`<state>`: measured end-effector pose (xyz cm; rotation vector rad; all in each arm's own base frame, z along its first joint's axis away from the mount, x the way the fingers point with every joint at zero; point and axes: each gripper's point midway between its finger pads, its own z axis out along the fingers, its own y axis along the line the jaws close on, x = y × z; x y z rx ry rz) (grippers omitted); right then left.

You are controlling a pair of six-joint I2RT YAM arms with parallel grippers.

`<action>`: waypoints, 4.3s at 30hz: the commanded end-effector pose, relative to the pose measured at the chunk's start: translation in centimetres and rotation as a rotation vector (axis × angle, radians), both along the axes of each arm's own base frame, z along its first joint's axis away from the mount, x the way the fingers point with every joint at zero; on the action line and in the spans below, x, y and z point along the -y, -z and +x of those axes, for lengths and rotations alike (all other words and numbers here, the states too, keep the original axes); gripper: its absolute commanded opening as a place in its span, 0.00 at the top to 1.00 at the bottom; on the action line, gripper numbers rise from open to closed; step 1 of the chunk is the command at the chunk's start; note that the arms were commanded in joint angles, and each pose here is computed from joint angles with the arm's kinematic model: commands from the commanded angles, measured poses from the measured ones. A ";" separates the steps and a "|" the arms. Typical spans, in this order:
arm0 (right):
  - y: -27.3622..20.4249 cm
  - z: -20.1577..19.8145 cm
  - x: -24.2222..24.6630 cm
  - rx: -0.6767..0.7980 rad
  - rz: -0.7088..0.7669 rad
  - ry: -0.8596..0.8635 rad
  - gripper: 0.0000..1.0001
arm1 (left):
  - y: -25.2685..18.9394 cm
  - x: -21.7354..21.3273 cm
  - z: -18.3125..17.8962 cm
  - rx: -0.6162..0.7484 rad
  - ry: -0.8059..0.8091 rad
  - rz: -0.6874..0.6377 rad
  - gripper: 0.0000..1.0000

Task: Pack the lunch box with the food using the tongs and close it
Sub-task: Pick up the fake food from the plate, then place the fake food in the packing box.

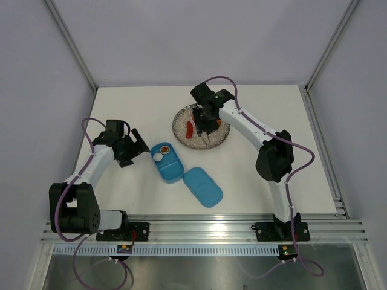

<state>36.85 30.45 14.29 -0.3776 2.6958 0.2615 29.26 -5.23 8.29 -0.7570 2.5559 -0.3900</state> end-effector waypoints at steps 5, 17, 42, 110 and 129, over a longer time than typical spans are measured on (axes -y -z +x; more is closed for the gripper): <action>0.9 0.9 -2.5 -0.031 0.060 -0.043 0.52 | -0.6 -0.1 0.7 0.026 0.007 0.000 0.08; 4.3 1.7 -2.9 -0.098 0.068 -0.012 0.51 | -0.2 -0.2 0.6 0.017 0.015 0.010 0.08; 5.9 2.3 -3.2 -0.132 0.045 0.005 0.73 | 0.0 -0.1 0.5 0.013 0.017 0.002 0.08; 4.0 -13.8 -6.1 0.047 -0.221 -0.919 0.94 | -1.4 -0.1 0.4 0.030 0.017 0.002 0.08; 3.6 -14.0 -6.1 0.046 -0.206 -0.885 0.63 | -1.1 -0.2 0.1 0.027 0.015 0.006 0.08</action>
